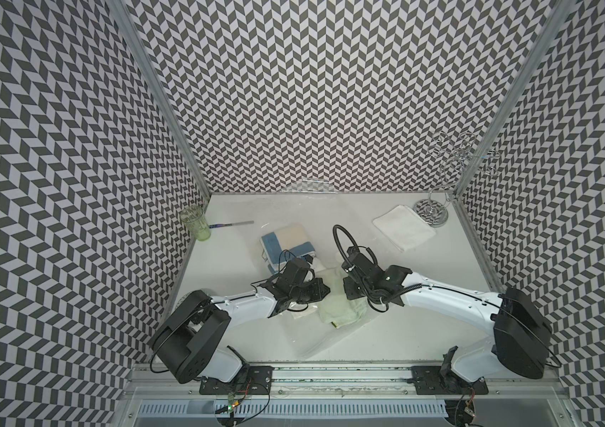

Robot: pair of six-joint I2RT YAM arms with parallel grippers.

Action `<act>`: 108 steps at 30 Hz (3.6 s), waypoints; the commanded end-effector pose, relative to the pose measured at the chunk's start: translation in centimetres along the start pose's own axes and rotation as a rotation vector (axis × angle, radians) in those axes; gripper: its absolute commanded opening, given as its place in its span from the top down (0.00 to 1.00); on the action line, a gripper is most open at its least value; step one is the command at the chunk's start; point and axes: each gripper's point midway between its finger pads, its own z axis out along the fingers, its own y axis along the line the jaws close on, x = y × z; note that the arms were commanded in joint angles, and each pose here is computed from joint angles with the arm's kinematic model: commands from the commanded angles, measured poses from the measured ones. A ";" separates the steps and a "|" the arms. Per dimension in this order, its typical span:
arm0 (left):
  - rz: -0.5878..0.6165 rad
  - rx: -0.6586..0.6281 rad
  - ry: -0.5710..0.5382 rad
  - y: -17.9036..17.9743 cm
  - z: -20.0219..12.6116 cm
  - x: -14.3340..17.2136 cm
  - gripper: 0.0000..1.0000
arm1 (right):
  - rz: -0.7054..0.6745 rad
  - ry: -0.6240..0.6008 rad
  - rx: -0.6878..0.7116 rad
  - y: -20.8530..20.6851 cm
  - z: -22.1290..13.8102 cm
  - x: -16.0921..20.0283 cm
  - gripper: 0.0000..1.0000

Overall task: Place the folded towel into the vacuum bag
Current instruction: Pick up the towel from the vacuum bag.

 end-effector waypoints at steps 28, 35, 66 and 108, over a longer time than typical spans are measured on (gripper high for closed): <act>-0.024 -0.067 -0.099 2.0 -6.8 -1.5 0.63 | 0.073 0.059 0.073 -5.9 3.4 0.2 0.94; -0.058 -0.016 -0.039 2.8 -3.8 -0.1 0.71 | -0.006 0.006 0.068 -3.2 1.9 -1.4 0.93; -0.090 -0.178 -0.200 5.6 -9.2 -3.1 0.93 | -0.254 0.217 0.028 5.3 7.7 7.3 0.23; 0.198 -0.106 -0.118 -1.3 -12.5 -4.7 0.50 | -0.124 -0.002 0.153 -4.4 -1.1 -2.4 0.90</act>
